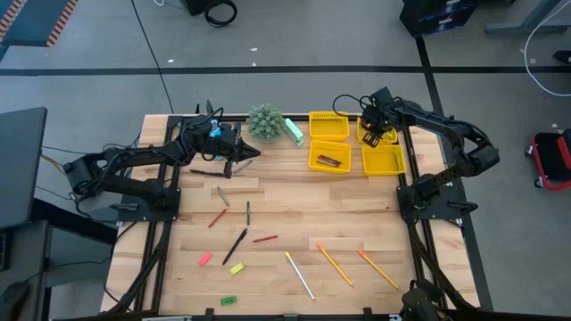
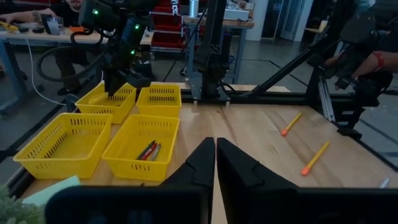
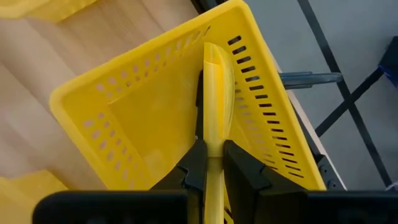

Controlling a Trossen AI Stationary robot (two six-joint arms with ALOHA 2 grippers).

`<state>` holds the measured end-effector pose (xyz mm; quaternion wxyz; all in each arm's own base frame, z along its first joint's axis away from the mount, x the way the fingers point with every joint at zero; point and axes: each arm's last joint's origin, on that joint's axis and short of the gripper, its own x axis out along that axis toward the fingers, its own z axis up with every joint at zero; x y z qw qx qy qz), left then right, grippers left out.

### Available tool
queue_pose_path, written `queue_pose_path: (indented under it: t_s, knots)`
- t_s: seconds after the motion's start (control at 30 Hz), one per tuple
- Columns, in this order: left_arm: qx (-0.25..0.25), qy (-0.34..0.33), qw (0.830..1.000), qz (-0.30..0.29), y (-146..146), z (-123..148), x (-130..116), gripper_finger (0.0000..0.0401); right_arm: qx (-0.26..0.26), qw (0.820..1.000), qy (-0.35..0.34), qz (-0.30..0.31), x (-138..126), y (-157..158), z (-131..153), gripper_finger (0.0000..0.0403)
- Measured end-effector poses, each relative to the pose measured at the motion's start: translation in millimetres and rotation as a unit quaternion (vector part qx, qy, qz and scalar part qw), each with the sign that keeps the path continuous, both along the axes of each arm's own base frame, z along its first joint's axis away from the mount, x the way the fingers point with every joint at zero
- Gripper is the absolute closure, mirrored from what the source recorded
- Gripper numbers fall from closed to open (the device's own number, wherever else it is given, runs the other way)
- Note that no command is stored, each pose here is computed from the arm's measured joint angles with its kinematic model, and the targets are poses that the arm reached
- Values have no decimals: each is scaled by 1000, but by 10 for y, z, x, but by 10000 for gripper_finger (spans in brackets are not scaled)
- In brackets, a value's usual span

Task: Sort crayons/erasers/pens/pencils in bins
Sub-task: Put the yellow pen into the top right yellow bin, then adjust the bottom left yellow bin

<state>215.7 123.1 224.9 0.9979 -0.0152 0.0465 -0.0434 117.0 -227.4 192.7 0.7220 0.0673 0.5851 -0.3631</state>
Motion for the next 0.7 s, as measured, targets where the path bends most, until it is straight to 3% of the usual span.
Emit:
queue_pose_path:
  t_s: [0.2, 0.47, 0.7]
  knots:
    - [-1, 1, 1000, -3, -12, -1, 7, 392, -1, 1000, 3, 1, -1, 0, 0, 352]
    - [-6, 1, 1000, -4, -17, -2, 9, 375, 2, 1000, -8, 0, 5, 0, 1, 300]
    - [-11, 4, 1000, -10, -41, -7, 21, 389, 2, 1000, -14, -7, 7, -3, 3, 292]
